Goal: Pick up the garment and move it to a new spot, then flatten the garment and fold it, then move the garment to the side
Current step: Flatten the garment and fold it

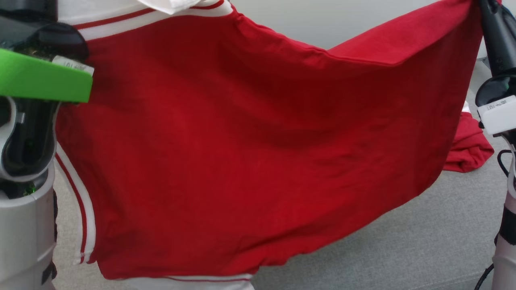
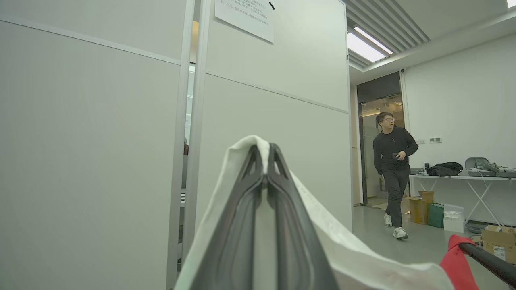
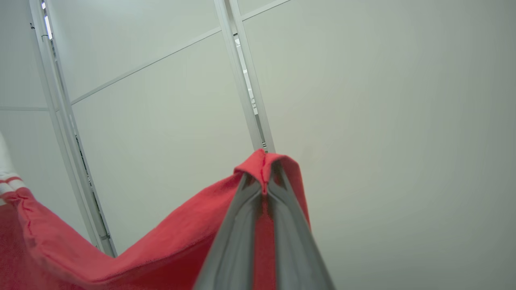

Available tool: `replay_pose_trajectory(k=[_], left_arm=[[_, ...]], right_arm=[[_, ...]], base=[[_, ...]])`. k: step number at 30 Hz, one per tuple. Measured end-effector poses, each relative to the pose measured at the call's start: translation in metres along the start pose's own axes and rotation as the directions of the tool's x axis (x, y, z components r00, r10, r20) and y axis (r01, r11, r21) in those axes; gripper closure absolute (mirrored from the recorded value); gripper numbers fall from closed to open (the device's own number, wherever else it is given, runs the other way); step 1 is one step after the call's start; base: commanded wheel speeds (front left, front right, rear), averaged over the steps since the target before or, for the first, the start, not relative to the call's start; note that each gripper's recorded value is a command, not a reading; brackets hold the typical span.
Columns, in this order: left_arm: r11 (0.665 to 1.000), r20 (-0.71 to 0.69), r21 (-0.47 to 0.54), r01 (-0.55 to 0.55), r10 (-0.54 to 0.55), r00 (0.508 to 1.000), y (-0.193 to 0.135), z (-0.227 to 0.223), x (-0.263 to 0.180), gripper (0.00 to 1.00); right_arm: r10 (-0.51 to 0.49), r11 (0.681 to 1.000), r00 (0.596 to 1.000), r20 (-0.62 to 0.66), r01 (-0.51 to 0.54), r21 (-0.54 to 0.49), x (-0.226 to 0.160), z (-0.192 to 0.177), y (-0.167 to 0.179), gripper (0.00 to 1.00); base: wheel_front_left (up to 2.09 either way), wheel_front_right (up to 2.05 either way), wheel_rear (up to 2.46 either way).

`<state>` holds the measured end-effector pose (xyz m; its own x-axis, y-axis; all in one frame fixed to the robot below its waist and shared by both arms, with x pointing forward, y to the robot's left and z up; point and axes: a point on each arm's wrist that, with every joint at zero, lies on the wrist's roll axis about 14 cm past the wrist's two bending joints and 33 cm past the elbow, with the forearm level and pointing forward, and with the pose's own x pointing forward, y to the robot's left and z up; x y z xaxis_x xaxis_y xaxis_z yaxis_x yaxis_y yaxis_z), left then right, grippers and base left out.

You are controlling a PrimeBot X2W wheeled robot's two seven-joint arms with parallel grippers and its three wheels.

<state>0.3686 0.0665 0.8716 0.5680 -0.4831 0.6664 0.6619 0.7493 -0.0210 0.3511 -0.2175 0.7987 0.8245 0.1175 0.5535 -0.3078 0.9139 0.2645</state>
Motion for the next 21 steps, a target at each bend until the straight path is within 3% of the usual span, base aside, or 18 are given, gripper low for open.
replay_pose_trajectory(k=[5,10,15,21], left_arm=[[0.999,-0.130,0.050,0.005,0.001,0.991,0.010,-0.040,0.011,1.00],[0.994,-0.259,0.106,0.002,0.026,0.966,0.035,-0.093,0.021,1.00],[0.984,-0.303,0.174,-0.038,0.090,0.949,0.077,-0.131,0.041,1.00],[0.951,-0.239,0.299,-0.084,0.160,0.958,0.124,-0.143,0.087,1.00]], right_arm=[[-0.021,1.000,0.998,-0.056,0.020,-0.025,0.002,-0.011,-0.004,1.00],[-0.061,0.998,0.984,-0.167,0.057,-0.026,0.021,-0.053,-0.020,1.00],[-0.110,0.991,0.978,-0.180,0.094,-0.094,0.070,-0.082,-0.043,1.00],[-0.127,0.976,0.987,-0.097,0.107,-0.192,0.148,-0.094,-0.058,1.00]], base=[[0.00,0.00,0.00],[0.00,0.00,0.00],[0.00,0.00,0.00],[0.00,0.00,0.00]])
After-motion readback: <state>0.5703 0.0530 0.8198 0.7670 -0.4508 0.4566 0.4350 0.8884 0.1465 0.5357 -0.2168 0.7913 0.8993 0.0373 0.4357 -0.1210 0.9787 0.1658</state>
